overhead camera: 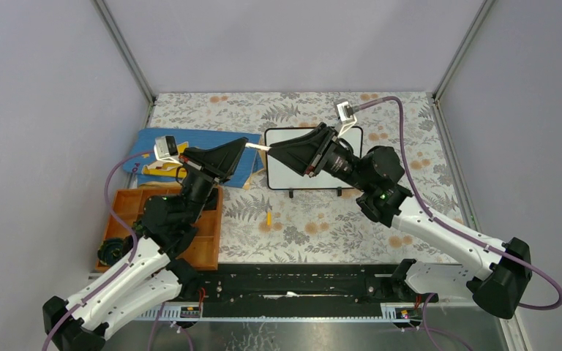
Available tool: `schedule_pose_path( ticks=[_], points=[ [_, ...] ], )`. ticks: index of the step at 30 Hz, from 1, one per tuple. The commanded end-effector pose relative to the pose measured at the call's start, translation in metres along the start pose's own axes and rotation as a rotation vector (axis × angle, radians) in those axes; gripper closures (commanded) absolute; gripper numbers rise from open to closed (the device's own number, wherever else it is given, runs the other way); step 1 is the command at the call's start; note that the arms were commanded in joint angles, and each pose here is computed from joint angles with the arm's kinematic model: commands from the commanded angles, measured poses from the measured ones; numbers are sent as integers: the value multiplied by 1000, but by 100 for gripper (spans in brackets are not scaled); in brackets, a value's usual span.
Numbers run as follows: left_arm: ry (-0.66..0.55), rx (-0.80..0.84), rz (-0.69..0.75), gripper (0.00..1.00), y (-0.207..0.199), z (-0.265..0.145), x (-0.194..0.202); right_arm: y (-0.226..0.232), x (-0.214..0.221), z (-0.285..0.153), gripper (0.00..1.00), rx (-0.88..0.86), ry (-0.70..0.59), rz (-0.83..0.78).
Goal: Write a sentence on the whiteboard
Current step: Adjust the whiteboard marker.
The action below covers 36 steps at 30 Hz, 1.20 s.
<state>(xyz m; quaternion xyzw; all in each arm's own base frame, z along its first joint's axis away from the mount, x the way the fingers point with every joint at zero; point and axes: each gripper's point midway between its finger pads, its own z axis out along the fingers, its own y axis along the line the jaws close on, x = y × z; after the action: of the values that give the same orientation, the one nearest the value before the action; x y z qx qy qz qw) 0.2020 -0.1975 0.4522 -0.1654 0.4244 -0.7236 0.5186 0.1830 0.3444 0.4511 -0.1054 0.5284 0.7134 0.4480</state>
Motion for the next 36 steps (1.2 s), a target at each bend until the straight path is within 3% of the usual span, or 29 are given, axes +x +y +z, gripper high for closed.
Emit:
schedule_pose_path(
  ticks=[1,17,27,36],
  points=[
    [-34,33,33,100,-15,3,-9,16,-8,1,53,-28,9,-31],
    [-33,-8,29,100,0,2,-6,5,-14,1,58,-8,-66,-35],
    [-33,-29,35,100,4,2,-6,2,-11,4,68,-4,-50,-27],
    [-26,-30,37,100,4,2,-5,0,-11,4,68,4,-50,-25]
  ],
)
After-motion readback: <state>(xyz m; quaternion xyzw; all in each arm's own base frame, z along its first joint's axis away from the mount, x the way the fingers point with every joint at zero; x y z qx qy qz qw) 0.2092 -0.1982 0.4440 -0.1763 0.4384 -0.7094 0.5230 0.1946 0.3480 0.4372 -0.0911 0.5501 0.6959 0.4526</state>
